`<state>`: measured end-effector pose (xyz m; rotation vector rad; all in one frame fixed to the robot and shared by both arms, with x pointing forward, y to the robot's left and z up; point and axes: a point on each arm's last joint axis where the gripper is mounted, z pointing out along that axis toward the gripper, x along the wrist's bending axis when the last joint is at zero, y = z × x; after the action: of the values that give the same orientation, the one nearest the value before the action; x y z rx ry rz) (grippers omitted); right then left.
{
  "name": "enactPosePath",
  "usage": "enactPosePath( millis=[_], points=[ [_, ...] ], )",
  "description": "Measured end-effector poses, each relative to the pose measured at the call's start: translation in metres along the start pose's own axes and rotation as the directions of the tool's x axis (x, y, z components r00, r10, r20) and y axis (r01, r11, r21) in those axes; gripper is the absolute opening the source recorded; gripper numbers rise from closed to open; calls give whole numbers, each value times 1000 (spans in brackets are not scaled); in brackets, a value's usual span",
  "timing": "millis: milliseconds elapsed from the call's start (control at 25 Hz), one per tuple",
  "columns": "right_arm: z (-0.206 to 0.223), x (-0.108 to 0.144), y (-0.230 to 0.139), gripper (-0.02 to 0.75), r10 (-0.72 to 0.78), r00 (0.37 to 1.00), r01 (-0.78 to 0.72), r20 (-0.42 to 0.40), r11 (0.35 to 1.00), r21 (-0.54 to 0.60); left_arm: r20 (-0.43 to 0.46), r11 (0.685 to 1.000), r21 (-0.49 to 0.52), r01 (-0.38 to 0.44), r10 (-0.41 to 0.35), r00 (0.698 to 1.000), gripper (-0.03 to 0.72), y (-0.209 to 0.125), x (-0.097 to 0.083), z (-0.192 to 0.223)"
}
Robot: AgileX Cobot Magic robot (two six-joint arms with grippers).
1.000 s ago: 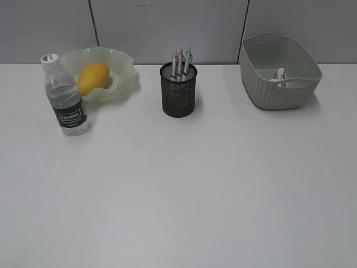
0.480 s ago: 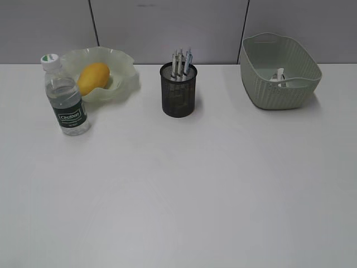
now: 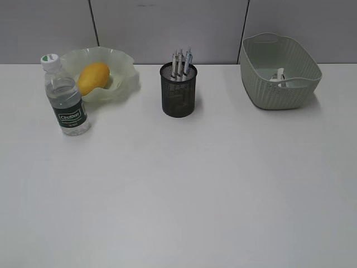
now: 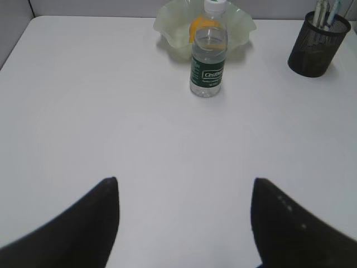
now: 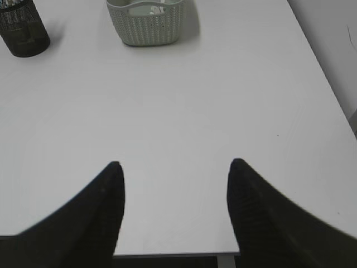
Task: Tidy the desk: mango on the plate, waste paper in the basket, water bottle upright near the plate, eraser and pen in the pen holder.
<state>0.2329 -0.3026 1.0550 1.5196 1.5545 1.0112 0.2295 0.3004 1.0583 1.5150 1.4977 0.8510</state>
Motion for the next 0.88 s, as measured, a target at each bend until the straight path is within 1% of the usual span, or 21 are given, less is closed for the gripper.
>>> enactPosePath(
  millis=[880],
  points=[
    [0, 0, 0, 456, -1, 1000, 1, 0, 1000, -1, 0, 1000, 0, 0, 0, 1000, 559, 0, 0, 0]
  ],
)
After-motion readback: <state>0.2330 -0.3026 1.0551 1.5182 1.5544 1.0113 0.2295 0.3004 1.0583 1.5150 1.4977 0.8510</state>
